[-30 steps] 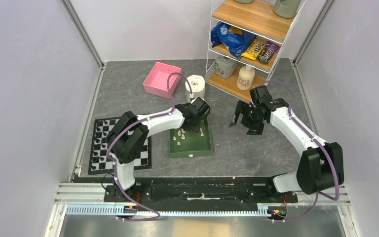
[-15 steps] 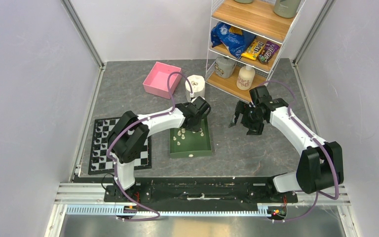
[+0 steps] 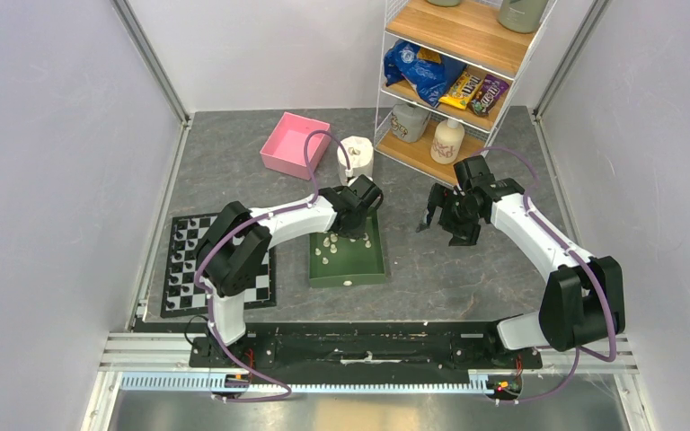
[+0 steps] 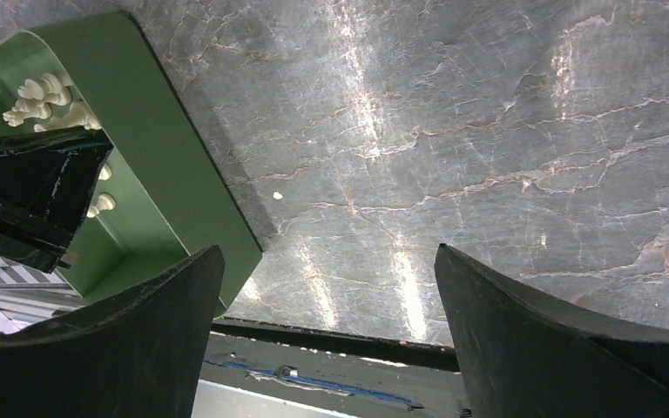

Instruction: Set up the chess pieces on the board

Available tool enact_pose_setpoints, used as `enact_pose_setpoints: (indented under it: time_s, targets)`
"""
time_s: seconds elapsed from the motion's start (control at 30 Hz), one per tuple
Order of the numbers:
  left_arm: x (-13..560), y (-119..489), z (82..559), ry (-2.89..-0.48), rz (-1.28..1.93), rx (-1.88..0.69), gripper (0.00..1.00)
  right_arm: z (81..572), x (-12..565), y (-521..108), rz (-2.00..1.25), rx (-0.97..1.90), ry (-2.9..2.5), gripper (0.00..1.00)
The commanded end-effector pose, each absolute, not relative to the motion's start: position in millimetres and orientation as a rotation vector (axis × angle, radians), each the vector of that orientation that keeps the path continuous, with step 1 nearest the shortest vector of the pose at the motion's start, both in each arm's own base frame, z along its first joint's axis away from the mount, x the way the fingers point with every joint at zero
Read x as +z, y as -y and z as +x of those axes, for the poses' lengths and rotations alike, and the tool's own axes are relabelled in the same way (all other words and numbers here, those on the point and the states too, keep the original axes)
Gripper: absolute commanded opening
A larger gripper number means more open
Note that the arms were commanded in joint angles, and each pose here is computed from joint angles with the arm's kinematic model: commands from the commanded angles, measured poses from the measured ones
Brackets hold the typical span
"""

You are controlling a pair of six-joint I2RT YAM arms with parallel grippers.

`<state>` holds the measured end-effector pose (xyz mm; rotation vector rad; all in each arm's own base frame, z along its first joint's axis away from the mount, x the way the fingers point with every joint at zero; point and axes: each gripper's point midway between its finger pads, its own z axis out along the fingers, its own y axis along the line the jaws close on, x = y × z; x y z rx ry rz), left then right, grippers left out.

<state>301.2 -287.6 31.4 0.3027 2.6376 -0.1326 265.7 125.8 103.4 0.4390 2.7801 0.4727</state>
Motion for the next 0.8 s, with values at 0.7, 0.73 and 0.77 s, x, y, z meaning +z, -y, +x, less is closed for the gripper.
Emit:
enact_pose_setpoints:
  time_s: [0.7,0.73,0.77]
  targets:
    - [130,157,290,-2.428,-0.055,-0.115,0.02,269,111,-129,0.417,0.505,-2.753,0.99]
    - [129,140,291,-2.428,-0.116,-0.103,0.02,269,112,-129,0.419,0.506,-2.753,0.99]
    - [124,125,288,-2.436,-0.163,-0.086,0.02,269,112,-129,0.418,0.507,-2.75,0.99]
